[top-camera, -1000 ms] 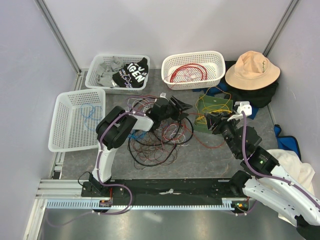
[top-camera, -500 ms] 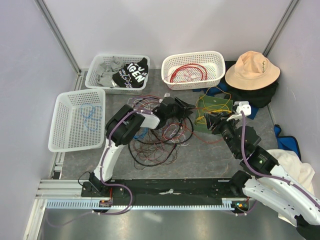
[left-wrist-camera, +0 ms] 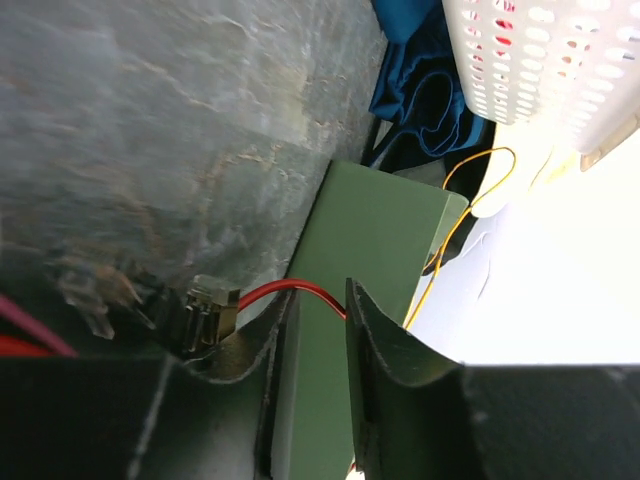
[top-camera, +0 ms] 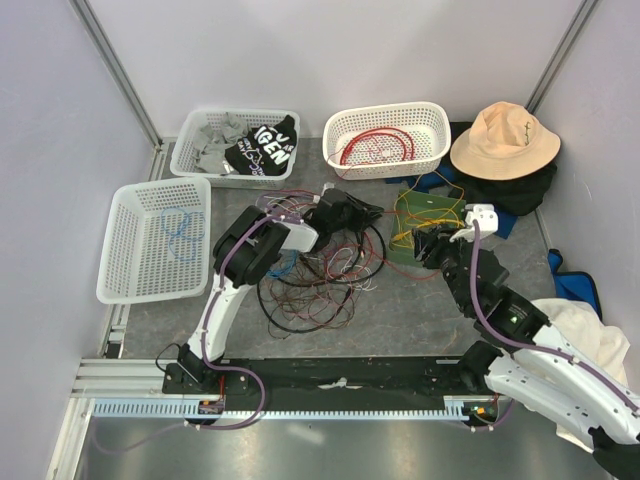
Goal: Untangle the cables
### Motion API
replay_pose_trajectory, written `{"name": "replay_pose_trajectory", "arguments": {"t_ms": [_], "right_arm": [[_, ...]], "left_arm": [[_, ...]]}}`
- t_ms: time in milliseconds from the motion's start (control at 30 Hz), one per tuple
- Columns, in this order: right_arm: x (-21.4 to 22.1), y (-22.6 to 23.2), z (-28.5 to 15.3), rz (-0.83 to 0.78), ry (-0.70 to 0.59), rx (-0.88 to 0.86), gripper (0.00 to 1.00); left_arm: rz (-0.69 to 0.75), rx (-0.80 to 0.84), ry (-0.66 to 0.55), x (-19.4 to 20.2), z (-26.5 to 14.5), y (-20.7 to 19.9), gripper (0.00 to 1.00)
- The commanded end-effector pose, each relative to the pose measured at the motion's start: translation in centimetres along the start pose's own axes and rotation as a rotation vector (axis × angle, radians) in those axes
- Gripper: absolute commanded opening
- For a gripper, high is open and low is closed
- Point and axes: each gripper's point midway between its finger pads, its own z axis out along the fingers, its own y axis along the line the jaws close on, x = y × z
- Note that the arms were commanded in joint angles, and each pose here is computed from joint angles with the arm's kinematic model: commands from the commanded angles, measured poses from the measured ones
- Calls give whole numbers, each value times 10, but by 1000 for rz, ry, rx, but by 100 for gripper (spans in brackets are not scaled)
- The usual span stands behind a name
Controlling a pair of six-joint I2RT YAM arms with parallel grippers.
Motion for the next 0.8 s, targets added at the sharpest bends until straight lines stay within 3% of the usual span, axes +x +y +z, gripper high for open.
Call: {"name": "replay_pose_trajectory", "arguments": {"t_ms": [0,200,467,767], "right_arm": [[14,-40,6,-43,27,243,52],[36,-71,20,-36,46,426,65],[63,-144,54,31,151,644,67],[89,-156,77,38,216,675,64]], "left_arm": [[-29,-55,-40,-15,-6,26,30],[-41,-62,-30,-16,-8,36,30],[-58,-70,-19,-22,-18,50,30],[-56,-55,-10,-26,-25,52,30]]}}
